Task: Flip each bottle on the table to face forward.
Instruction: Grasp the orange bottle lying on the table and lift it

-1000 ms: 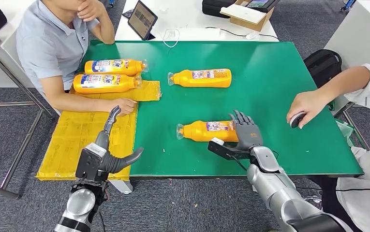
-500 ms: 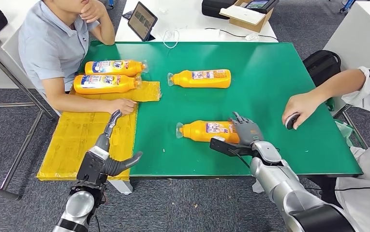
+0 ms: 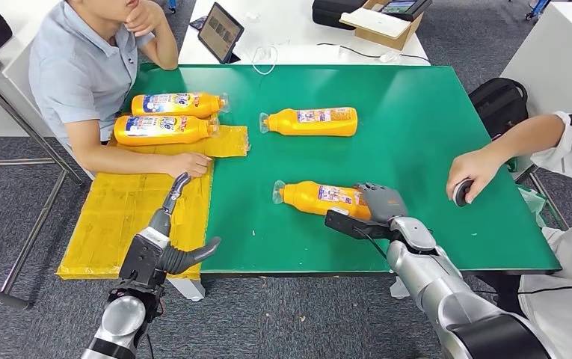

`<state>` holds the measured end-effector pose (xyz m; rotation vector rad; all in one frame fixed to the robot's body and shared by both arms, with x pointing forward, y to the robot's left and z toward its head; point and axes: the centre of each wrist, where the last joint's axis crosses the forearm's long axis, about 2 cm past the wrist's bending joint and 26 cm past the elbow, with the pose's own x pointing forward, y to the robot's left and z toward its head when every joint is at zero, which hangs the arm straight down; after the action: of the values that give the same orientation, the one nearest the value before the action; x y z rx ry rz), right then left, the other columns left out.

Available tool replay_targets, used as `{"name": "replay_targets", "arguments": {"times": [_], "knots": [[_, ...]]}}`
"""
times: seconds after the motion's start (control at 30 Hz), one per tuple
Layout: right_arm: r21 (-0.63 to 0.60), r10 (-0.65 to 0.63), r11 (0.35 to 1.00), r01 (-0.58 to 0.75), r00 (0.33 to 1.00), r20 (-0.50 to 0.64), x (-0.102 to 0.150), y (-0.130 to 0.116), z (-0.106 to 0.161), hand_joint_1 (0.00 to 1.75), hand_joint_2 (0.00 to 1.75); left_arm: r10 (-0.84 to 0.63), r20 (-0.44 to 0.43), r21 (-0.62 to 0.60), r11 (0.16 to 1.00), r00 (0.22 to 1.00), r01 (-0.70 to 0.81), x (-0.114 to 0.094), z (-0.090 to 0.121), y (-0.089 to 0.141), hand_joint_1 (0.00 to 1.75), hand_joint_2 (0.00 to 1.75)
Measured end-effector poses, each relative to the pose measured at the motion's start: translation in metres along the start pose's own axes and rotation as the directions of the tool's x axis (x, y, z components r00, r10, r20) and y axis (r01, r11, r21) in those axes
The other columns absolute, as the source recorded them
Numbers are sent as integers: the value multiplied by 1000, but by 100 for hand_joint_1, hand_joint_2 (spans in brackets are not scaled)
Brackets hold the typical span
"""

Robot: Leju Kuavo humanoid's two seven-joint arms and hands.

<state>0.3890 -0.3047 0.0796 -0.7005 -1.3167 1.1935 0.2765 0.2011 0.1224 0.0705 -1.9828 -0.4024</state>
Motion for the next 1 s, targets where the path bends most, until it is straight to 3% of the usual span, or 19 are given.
{"name": "replay_targets", "arguments": {"times": [0.47,0.77,1.0], "knots": [[1,-200,979,201,971,133,4,16,6,175,175,1,29,4,1000,1000,-1,-2,2,2,0,175],[-5,-238,970,242,960,149,8,23,9,175,175,16,23,7,1000,1000,-16,-4,7,2,0,175],[-81,-436,884,461,874,213,11,35,17,175,175,144,39,7,990,989,-144,-3,8,4,0,175]]}}
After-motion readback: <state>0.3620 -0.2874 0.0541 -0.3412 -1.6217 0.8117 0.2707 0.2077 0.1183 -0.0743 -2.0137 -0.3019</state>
